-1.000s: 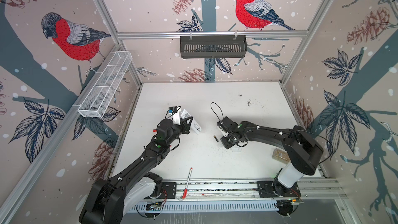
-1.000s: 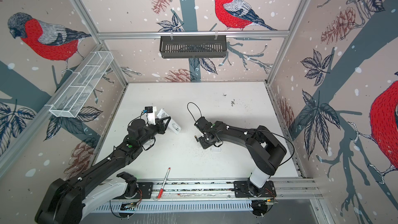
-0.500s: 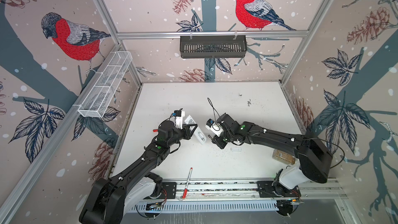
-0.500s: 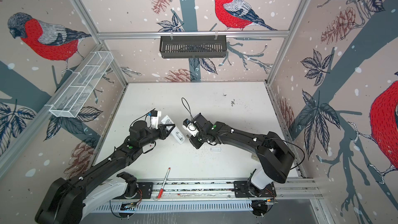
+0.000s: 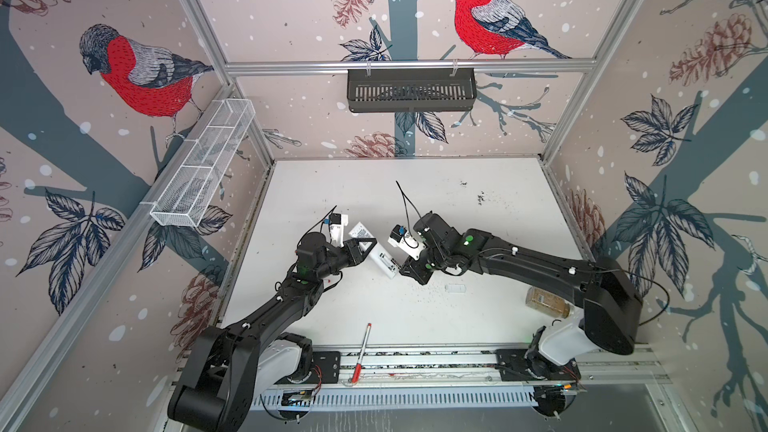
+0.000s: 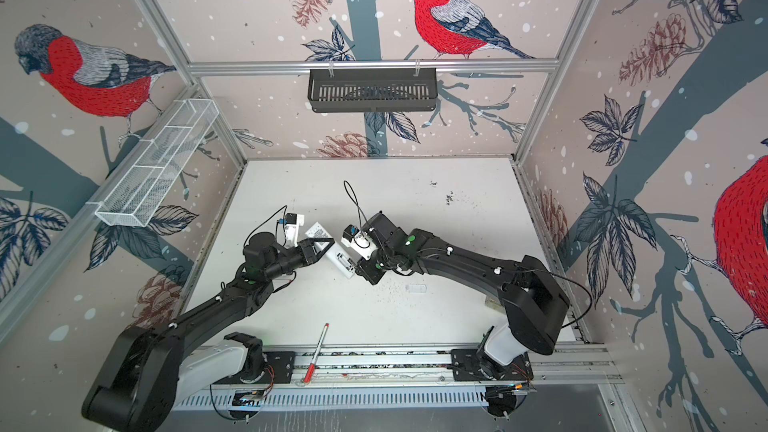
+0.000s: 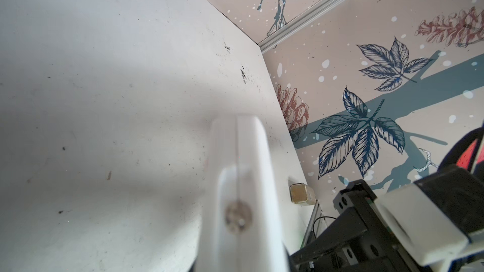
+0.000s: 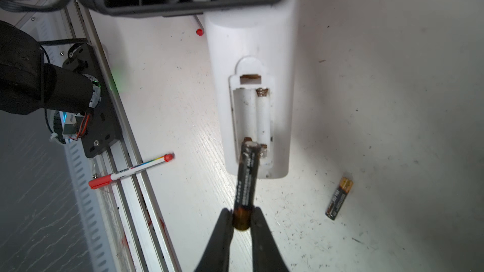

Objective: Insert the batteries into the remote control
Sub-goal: 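Carry the battery to the remote's open compartment while the left gripper holds the remote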

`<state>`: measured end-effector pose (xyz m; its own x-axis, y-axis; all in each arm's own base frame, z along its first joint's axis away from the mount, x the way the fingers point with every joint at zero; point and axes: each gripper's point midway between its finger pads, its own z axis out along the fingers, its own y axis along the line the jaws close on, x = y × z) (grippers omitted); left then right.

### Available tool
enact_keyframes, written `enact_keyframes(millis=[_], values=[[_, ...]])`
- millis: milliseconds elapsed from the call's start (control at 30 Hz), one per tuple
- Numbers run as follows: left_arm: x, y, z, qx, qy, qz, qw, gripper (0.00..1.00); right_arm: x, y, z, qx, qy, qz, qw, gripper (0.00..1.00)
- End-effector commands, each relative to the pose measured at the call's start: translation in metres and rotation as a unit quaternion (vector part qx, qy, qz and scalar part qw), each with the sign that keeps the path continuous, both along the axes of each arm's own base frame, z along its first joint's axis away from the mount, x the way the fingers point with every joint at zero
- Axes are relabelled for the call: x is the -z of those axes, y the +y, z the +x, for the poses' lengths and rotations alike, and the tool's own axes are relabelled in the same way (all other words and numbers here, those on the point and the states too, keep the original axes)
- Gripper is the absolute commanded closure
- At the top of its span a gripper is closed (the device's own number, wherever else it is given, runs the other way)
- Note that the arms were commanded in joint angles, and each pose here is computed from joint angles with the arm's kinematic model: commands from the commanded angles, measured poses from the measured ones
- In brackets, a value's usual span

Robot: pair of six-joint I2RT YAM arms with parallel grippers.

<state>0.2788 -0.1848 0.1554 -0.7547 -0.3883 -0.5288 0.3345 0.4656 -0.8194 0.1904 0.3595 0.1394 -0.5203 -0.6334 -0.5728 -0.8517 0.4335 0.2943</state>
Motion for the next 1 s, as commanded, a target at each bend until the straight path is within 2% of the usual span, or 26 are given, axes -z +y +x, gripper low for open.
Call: enact_keyframes(millis=[0,233,967], values=[[-0.027,-0.004,-0.001,0.020,-0.040,-0.047,0.998,1.00,0.004,0.000,-0.008,-0.005,0.036,-0.016,0.999,0.82],[-0.024,-0.005,-0.001,0.029,-0.024,-0.055,0.998,1.00,0.020,-0.002,0.003,0.017,0.055,-0.065,0.996,0.82],[-0.018,-0.012,0.000,0.062,-0.010,-0.077,0.995,1.00,0.010,0.013,0.028,0.045,0.043,-0.063,0.996,0.84]])
